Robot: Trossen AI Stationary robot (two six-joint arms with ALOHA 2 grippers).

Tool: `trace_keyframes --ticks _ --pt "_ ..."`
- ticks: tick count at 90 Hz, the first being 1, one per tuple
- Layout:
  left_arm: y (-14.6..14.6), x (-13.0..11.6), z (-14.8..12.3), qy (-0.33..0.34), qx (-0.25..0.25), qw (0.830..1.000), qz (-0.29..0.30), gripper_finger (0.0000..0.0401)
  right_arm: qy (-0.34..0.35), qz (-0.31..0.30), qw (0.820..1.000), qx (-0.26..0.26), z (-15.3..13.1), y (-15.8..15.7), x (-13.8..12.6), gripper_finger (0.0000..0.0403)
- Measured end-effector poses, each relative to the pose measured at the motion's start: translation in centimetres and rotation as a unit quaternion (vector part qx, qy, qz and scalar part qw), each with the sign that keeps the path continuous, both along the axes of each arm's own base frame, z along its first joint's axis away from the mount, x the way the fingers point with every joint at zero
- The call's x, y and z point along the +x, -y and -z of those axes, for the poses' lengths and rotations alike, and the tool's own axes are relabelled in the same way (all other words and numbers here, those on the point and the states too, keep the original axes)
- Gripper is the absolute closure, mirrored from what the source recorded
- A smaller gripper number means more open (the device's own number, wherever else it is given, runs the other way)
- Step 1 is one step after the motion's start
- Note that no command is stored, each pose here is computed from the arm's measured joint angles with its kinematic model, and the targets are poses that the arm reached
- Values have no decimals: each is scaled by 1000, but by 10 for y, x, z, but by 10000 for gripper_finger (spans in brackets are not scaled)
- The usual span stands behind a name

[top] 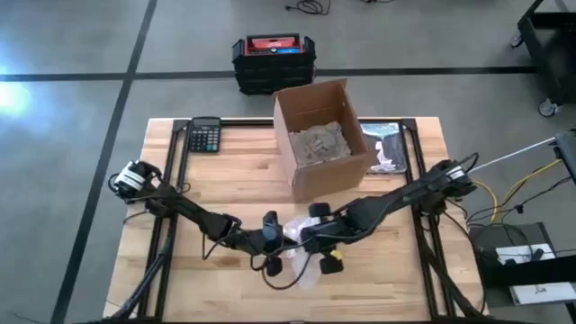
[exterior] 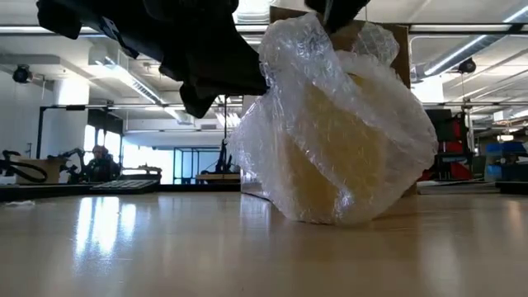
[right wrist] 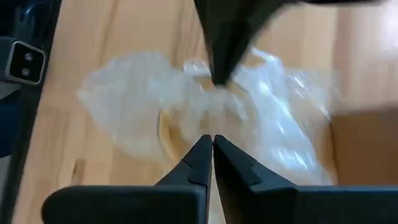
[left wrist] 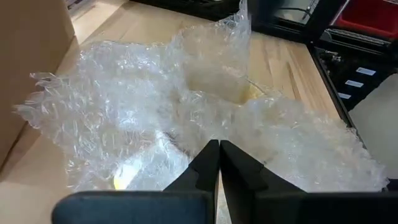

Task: Wrap mug
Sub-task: Wrap the yellow cup in bubble wrap

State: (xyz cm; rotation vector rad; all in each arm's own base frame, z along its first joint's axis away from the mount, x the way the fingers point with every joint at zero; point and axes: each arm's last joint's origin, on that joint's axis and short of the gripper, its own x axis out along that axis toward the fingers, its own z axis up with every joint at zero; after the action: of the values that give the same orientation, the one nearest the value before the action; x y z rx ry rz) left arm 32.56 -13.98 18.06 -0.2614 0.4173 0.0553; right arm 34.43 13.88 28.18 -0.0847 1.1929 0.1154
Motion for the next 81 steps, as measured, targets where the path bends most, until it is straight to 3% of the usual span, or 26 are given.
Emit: trace_keyframes --ticks 13,19,49,63,81 --pt "0 0 0 0 0 1000 1 401 -52 45 994 -81 7 3 -20 400" --pt "0 0 0 0 -1 1000 1 401 -60 55 992 -94 13 3 -23 401" --pt "0 0 0 0 -2 1000 3 401 15 -12 1000 -23 65 -18 11 401" --pt "0 0 0 0 -3 1000 4 401 -7 -24 999 -39 101 -18 26 401" --pt "0 -1 -5 2 -6 1000 16 401 -38 -16 999 -35 123 -13 34 401"
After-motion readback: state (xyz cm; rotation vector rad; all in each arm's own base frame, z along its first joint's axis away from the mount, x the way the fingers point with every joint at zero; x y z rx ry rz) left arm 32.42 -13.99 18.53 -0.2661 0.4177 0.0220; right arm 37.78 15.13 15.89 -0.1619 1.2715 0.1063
